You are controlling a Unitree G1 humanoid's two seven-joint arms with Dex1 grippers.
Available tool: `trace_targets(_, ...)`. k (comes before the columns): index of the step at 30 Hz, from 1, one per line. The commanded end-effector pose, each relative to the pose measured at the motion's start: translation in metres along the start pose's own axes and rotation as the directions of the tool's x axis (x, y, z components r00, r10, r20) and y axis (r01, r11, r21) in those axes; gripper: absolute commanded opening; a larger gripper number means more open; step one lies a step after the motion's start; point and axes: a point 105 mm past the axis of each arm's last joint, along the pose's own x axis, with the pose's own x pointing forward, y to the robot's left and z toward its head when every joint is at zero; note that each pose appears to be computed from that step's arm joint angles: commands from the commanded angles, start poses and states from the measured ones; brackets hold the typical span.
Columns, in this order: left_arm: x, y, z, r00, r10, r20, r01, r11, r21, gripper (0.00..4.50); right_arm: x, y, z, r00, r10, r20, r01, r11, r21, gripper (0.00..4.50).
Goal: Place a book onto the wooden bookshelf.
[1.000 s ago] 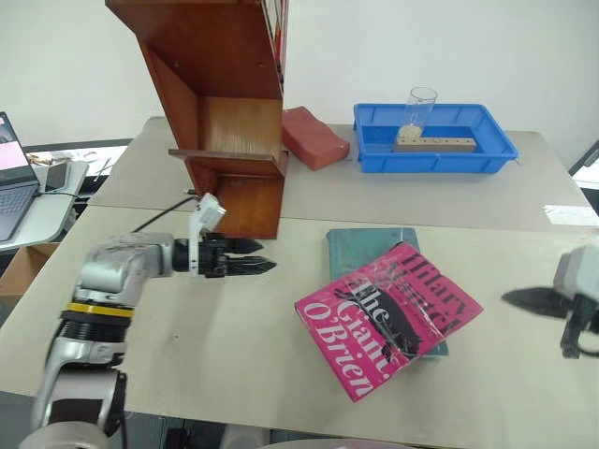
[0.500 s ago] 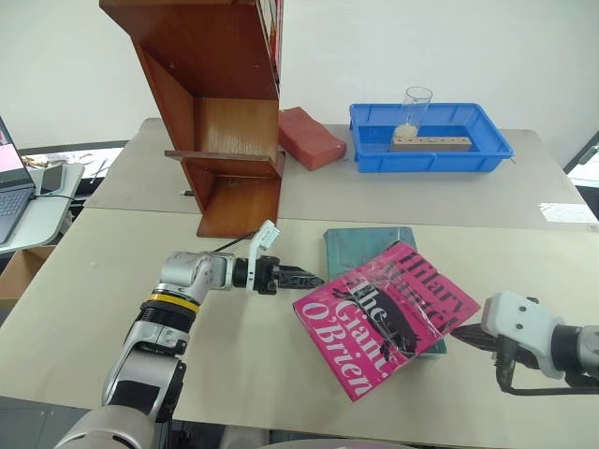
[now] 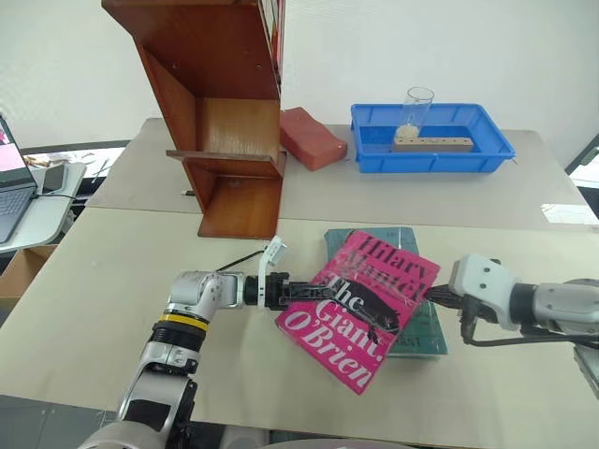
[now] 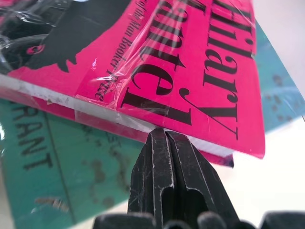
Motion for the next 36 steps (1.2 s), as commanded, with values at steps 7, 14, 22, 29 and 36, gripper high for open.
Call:
trace_targets(7, -0.005, -0.021, 0.012, 0.994, -0.053, 0.098, 0.056, 0.998, -0.029, 1.81, 0.006, -0.009, 0.015, 0.998, -0.003, 0.065, 0.006, 0.999, -0.042, 0.00)
trace_targets(14, -0.027, -0.037, 0.033, 0.984, -0.038, 0.176, 0.030, 0.998, 0.051, 0.71, -0.001, -0.018, 0.026, 0.994, -0.032, 0.100, 0.037, 0.998, -0.053, 0.00)
trace_targets(22, -0.073, -0.113, 0.117, 0.944, -0.106, 0.311, -0.091, 0.825, 0.558, 0.71, -0.049, -0.036, 0.038, 0.990, -0.096, 0.102, 0.099, 0.995, -0.022, 0.00)
trace_targets(29, -0.048, -0.196, 0.141, 0.949, -0.177, 0.261, -0.210, 0.262, 0.942, 0.71, -0.072, -0.038, 0.061, 0.983, -0.097, 0.159, 0.099, 0.995, -0.008, 0.00)
trace_targets(36, -0.049, -0.219, 0.166, 0.937, -0.108, 0.333, -0.332, -0.579, 0.745, 0.71, -0.078, -0.044, 0.099, 0.947, -0.097, 0.307, 0.098, 0.995, 0.012, 0.00)
